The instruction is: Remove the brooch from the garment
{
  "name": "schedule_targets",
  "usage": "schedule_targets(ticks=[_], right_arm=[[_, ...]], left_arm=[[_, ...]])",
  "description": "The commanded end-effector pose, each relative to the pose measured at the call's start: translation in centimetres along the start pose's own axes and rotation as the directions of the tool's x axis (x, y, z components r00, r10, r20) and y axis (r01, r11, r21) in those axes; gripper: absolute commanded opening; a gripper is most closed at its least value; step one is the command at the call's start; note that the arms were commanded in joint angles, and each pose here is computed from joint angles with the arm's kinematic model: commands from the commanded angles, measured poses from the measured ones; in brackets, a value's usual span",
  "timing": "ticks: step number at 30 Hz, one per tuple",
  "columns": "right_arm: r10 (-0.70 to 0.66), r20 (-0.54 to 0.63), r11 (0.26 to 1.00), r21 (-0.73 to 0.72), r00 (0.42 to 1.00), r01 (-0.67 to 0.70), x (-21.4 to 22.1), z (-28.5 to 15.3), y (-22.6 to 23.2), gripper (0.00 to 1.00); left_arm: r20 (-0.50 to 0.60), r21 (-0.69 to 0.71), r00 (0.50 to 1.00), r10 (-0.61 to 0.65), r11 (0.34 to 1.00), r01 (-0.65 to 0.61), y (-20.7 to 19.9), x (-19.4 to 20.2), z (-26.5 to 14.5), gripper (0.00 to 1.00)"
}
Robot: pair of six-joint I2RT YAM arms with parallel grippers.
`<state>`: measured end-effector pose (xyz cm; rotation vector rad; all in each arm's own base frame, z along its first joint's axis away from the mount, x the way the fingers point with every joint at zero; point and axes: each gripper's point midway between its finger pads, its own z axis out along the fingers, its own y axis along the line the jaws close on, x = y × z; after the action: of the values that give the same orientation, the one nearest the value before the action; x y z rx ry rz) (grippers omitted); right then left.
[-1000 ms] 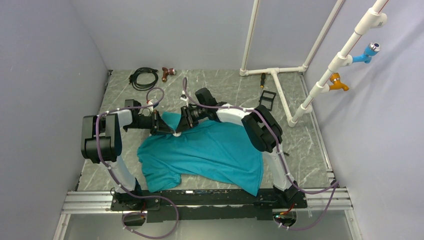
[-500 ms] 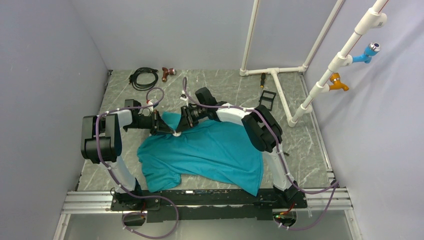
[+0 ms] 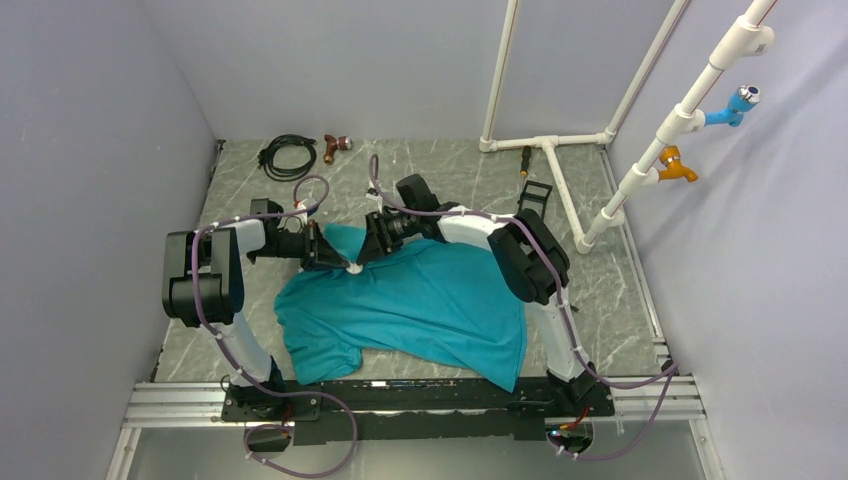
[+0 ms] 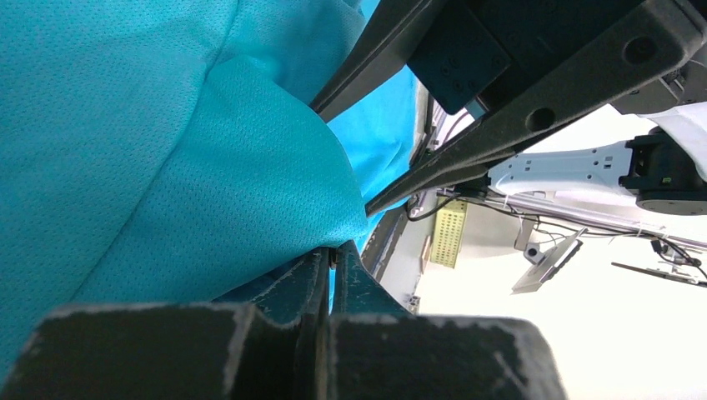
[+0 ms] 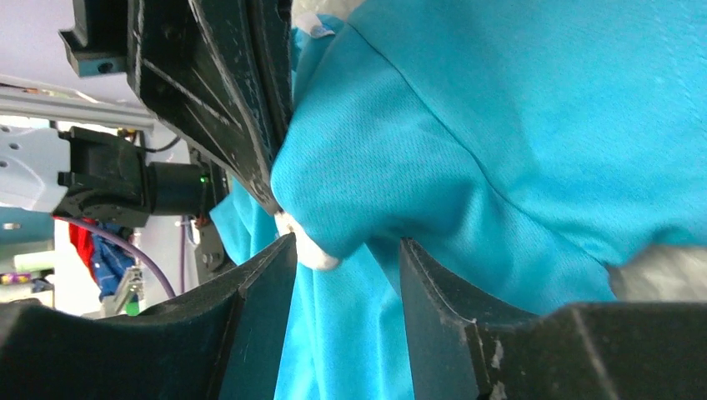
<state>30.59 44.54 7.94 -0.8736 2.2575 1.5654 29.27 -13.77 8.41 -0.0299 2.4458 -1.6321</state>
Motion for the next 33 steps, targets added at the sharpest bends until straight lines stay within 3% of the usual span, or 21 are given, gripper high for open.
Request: schedule_targets(ticks=[1,6,12,15,20,26,33], right_arm=[[-0.187,0.080,0.982,0.027,0.979,0.186,-2.6,-3.0,1.9,0.52],[-0.414,0.123,0.908,0.125,0.902,0.399,-2.5,-4.7,2.2,0.50],[-0.765,0.079,0.634,0.272,0.640,0.724,-1.7,-3.9,4.4,0.38],[-0.860,0.041,0.491,0.338,0.508,0.803,-1.1,-3.1,5.1,0.34],[-0.931,0.011,0.336,0.413,0.365,0.846,-0.8,-2.3,5.9,0.32],[-0.960,-0.040,0.228,0.472,0.278,0.852,-0.9,-2.2,5.5,0.30],[-0.968,-0.045,0.197,0.482,0.248,0.854,-1.0,-2.4,5.6,0.30]], left_arm=[[0.009,0.056,1.000,-0.009,0.998,0.008,-1.5,-0.6,-0.5,0.00],[0.003,0.093,0.998,-0.057,0.994,0.057,-1.9,-0.7,-0.7,0.00],[-0.006,0.130,0.994,-0.108,0.986,0.108,-2.5,-0.7,-0.8,0.00],[-0.017,0.141,0.989,-0.147,0.979,0.148,-2.6,-0.7,-0.8,0.00],[-0.030,0.150,0.985,-0.169,0.974,0.171,-2.7,-0.7,-0.8,0.00],[-0.036,0.160,0.984,-0.174,0.971,0.178,-2.8,-0.7,-0.8,0.00],[-0.037,0.159,0.983,-0.182,0.970,0.185,-2.7,-0.7,-0.7,0.00]])
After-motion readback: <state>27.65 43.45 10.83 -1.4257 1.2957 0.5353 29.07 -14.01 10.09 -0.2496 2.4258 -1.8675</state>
